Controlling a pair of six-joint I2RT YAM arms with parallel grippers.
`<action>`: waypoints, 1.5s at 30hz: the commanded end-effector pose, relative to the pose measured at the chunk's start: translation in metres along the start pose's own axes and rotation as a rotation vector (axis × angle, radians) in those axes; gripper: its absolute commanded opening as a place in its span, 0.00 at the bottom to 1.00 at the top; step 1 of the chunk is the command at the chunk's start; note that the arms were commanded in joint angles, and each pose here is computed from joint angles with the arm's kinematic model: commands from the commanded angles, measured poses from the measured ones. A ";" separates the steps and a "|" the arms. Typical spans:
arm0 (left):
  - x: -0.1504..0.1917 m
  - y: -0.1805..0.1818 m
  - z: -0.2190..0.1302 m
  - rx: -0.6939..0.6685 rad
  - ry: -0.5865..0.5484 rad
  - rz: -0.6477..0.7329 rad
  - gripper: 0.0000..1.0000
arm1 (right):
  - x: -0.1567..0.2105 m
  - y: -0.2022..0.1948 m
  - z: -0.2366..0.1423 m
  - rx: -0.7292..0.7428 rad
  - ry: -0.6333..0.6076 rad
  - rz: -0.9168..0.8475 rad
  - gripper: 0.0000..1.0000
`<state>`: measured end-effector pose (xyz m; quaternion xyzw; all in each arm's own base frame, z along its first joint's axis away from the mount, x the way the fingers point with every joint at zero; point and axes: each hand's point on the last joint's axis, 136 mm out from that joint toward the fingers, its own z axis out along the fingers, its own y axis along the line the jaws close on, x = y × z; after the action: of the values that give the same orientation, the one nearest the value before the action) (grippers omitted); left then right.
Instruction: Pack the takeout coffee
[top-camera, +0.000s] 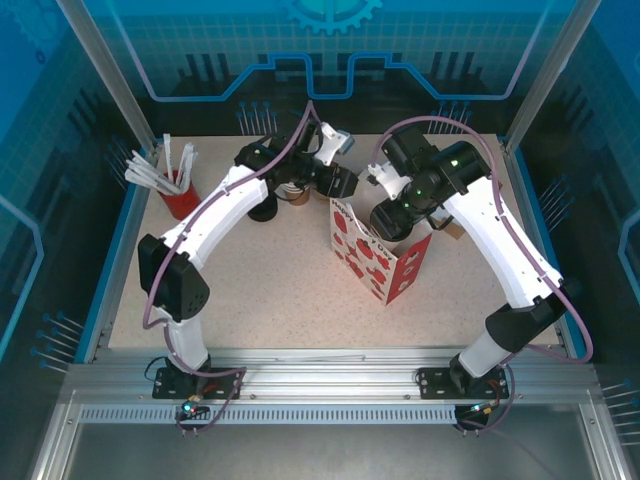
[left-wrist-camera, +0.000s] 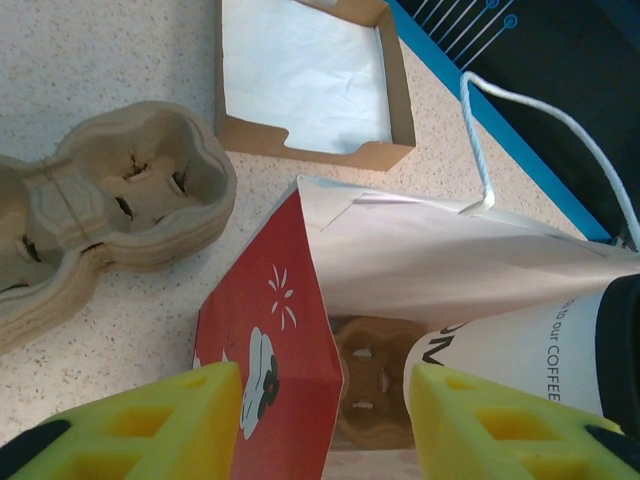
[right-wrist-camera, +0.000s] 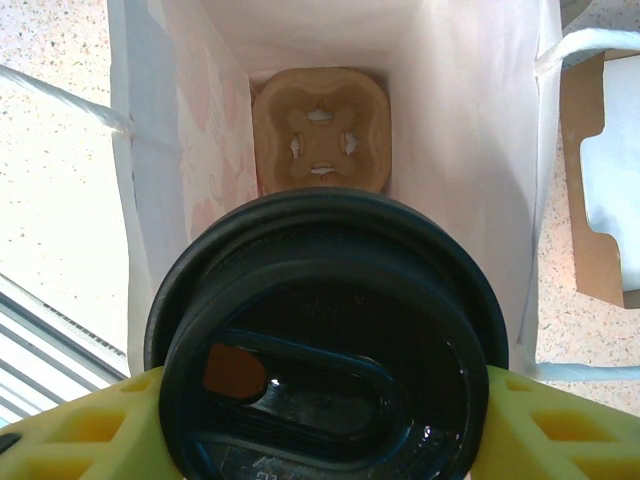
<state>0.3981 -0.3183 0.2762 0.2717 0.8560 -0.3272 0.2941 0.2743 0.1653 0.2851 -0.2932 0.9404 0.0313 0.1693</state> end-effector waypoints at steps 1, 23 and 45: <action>-0.002 -0.010 0.000 0.043 0.013 0.021 0.45 | 0.001 -0.003 0.006 0.003 0.014 -0.008 0.35; -0.002 -0.004 0.013 0.053 0.041 0.012 0.15 | 0.003 -0.008 0.022 0.012 0.054 -0.005 0.34; -0.002 -0.003 0.015 0.049 0.048 0.041 0.00 | 0.021 -0.011 0.040 0.002 0.140 -0.009 0.33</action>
<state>0.4049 -0.3271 0.2686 0.2874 0.8547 -0.3309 0.2784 0.2768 0.1557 0.2467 -0.2961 0.9477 0.0114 0.1183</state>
